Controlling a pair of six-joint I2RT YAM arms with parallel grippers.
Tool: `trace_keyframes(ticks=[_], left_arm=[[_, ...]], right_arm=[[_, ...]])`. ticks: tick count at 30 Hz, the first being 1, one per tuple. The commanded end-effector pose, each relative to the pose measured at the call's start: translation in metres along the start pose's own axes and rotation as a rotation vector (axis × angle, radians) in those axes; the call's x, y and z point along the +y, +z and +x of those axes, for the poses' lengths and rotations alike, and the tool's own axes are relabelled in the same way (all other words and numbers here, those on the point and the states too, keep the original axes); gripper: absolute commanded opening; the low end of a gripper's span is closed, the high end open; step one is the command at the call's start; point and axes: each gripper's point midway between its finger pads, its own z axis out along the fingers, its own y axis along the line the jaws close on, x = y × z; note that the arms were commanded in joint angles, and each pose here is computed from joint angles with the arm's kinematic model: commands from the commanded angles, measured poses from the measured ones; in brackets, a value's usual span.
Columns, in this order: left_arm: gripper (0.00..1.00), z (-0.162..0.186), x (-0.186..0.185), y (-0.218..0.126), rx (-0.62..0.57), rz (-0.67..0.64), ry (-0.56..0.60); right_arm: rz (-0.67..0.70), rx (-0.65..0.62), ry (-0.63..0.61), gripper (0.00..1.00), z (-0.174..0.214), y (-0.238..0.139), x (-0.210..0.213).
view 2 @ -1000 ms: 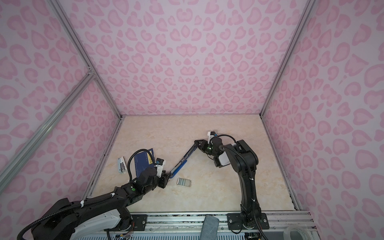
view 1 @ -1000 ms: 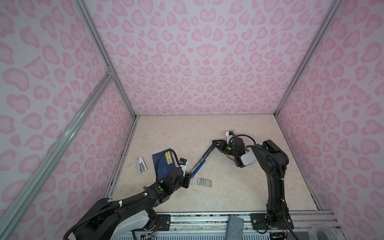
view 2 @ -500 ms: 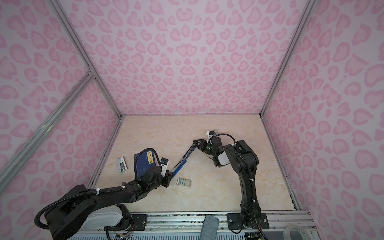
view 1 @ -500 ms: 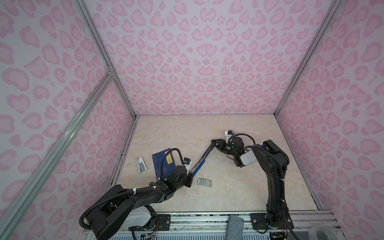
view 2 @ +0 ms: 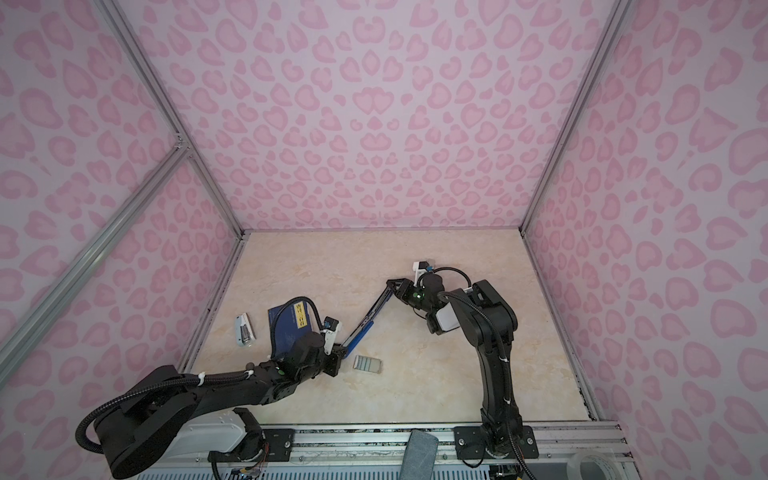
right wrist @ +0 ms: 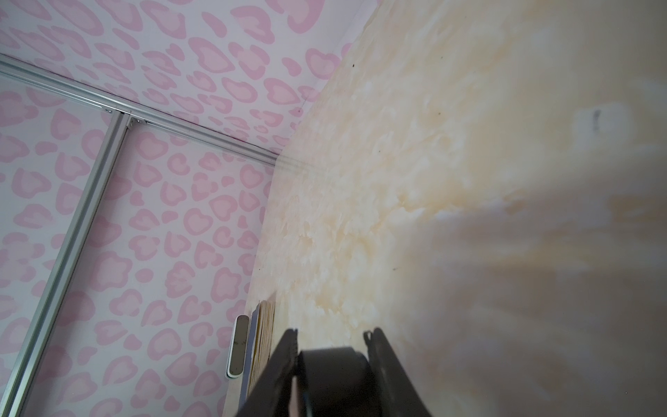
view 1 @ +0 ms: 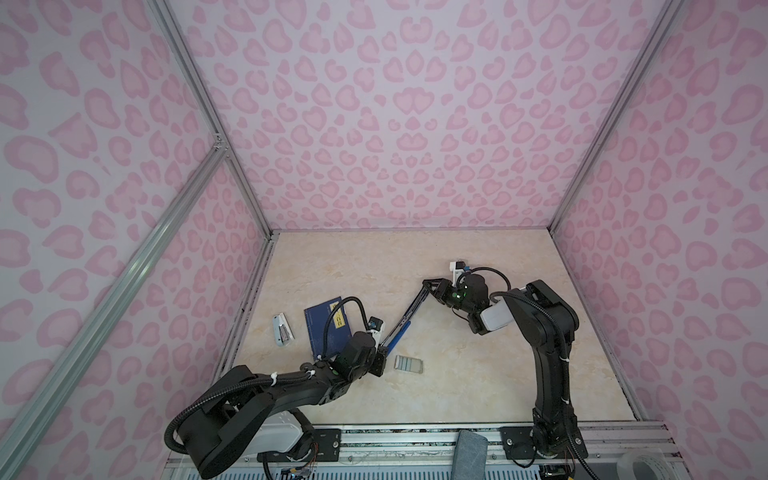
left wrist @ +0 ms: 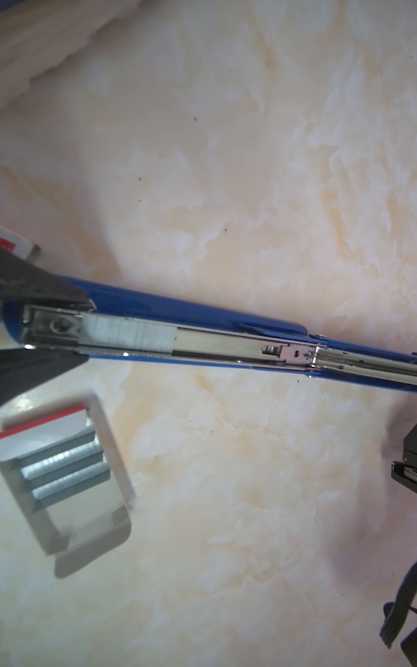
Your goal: Load the staples into the stapler
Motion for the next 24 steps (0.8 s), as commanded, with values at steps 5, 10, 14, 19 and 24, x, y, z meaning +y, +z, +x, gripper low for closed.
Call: trace_keyframes(ticks=[5, 10, 14, 19, 24], left_arm=[[0.12, -0.004, -0.006, 0.001, -0.022, 0.012, 0.014], [0.11, -0.011, -0.004, 0.001, -0.040, -0.006, 0.025], [0.10, -0.020, -0.005, 0.002, -0.056, -0.018, 0.039], [0.09, -0.031, -0.005, 0.004, -0.074, -0.032, 0.056], [0.09, -0.042, -0.007, 0.002, -0.099, -0.034, 0.062]], right_arm=[[-0.032, -0.010, -0.026, 0.32, -0.002, -0.002, 0.011], [-0.043, -0.005, -0.051, 0.32, -0.001, -0.003, 0.022], [-0.027, 0.000, -0.096, 0.32, 0.000, -0.004, 0.032], [0.019, 0.012, -0.192, 0.32, 0.006, -0.008, 0.043], [0.070, 0.032, -0.306, 0.32, 0.015, -0.012, 0.056]])
